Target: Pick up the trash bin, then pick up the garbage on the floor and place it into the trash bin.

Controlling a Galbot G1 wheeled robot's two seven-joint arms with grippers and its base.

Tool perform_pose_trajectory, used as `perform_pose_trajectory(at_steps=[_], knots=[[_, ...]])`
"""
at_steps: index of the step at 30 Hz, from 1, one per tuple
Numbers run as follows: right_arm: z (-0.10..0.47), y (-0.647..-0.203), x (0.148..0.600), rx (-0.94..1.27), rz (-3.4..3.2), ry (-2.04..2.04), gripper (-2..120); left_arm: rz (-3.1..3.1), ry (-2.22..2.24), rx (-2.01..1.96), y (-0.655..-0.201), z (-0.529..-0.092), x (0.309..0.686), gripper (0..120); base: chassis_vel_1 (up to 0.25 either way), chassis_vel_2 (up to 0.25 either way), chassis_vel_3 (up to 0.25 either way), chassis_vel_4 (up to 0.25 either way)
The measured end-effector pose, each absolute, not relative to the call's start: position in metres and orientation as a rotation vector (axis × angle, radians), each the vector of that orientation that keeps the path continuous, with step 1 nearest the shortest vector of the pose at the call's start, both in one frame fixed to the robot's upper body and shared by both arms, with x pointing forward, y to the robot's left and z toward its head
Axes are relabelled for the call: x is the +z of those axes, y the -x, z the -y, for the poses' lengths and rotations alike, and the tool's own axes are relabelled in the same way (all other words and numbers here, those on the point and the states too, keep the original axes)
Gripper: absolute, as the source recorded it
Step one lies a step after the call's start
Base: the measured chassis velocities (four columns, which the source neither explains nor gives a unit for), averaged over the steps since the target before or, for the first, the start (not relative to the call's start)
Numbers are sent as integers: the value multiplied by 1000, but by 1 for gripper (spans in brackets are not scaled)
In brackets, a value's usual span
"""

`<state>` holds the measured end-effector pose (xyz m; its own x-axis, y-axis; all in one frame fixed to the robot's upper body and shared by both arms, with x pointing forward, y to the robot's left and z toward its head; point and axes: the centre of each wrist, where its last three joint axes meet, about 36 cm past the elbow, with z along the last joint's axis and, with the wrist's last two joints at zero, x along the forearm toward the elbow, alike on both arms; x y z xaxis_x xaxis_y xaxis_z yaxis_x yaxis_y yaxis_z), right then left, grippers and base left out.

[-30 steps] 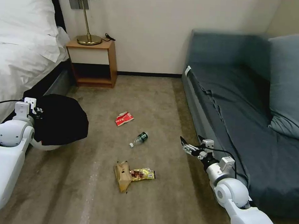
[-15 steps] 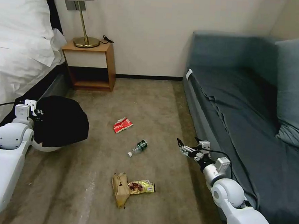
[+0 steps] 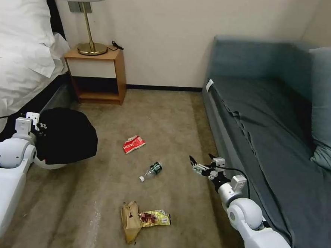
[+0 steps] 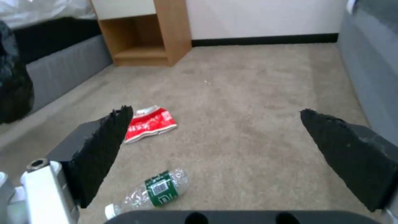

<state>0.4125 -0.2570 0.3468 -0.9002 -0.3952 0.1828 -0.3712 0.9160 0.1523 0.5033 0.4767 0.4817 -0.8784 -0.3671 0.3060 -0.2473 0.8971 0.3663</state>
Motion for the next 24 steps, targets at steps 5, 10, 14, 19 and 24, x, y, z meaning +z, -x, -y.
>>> perform_pose_trajectory(at_steps=[5, 10, 14, 19, 24], knots=[[263, -415, 346, -58, 2792, -672, 100, 2704, -443, -458, -492, -472, 483, 5, -71, 71, 53, -67], [262, -418, 350, 39, 2714, -785, 100, 2708, -442, -465, -486, -470, 484, 5, -22, 8, 12, -13], [254, -426, 349, 168, 2632, -901, 100, 2722, -429, -460, -478, -457, 485, 5, 0, 0, 0, 0], [246, -427, 343, 266, 2483, -1043, 100, 2744, -400, -451, -469, -438, 490, 5, 0, 0, 0, 0], [245, -428, 323, 311, 2349, -1192, 100, 2769, -364, -455, -463, -429, 490, 5, 0, 0, 0, 0]])
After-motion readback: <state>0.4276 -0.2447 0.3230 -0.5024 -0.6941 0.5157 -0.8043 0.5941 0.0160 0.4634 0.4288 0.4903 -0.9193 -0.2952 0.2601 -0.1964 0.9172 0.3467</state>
